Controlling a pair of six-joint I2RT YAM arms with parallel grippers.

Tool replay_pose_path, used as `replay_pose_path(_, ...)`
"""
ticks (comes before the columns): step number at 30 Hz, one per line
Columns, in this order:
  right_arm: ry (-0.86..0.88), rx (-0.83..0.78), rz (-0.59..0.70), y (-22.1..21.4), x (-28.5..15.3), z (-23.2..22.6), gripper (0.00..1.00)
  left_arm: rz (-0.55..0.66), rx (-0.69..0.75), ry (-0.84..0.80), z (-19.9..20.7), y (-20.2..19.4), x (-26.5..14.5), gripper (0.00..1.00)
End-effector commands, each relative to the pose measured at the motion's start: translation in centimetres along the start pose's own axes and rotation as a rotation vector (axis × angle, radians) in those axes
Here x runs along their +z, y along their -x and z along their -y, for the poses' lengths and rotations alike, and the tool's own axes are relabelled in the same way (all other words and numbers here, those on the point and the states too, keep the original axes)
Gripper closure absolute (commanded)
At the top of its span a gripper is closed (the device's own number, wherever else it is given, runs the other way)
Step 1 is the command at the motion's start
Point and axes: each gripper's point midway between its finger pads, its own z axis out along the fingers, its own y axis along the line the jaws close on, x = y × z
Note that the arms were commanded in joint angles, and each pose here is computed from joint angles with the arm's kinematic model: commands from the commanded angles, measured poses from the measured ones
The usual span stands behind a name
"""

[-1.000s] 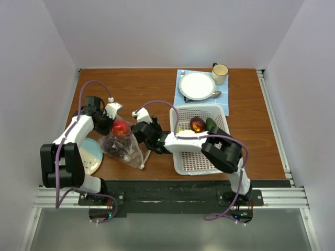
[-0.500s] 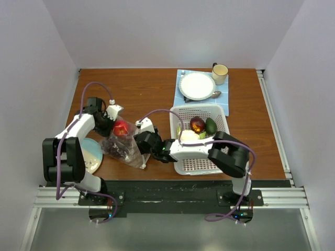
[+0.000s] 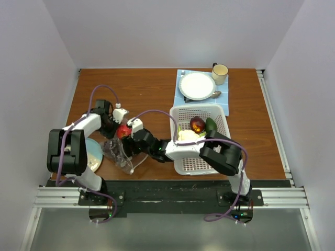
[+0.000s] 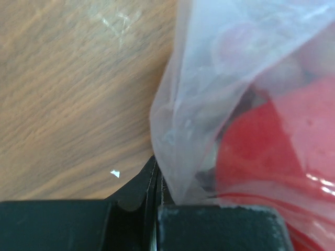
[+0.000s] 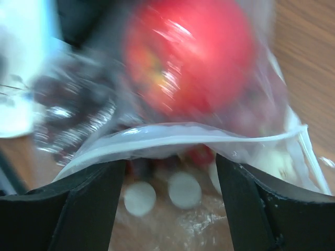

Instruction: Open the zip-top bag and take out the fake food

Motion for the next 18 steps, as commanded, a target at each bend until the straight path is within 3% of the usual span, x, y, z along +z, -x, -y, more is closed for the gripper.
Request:
replay_pose_path(1, 0.178, 0.028, 0.113, 4.1, 1.5, -4.7, 0.23, -0.049, 0.017, -0.032, 2.3, -0.4, 1.3, 1.00)
replay_pose_path(10, 0.142, -0.012, 0.048, 0.7, 2.1, -3.1, 0.20, -0.058, 0.046, -0.029, 2.8, -0.6, 1.0, 1.00)
replay_pose_path(18, 0.016, -0.164, -0.034, -2.9, 0.1, 0.6, 0.20, -0.048, 0.042, -0.030, 2.7, -0.1, 0.7, 1.00)
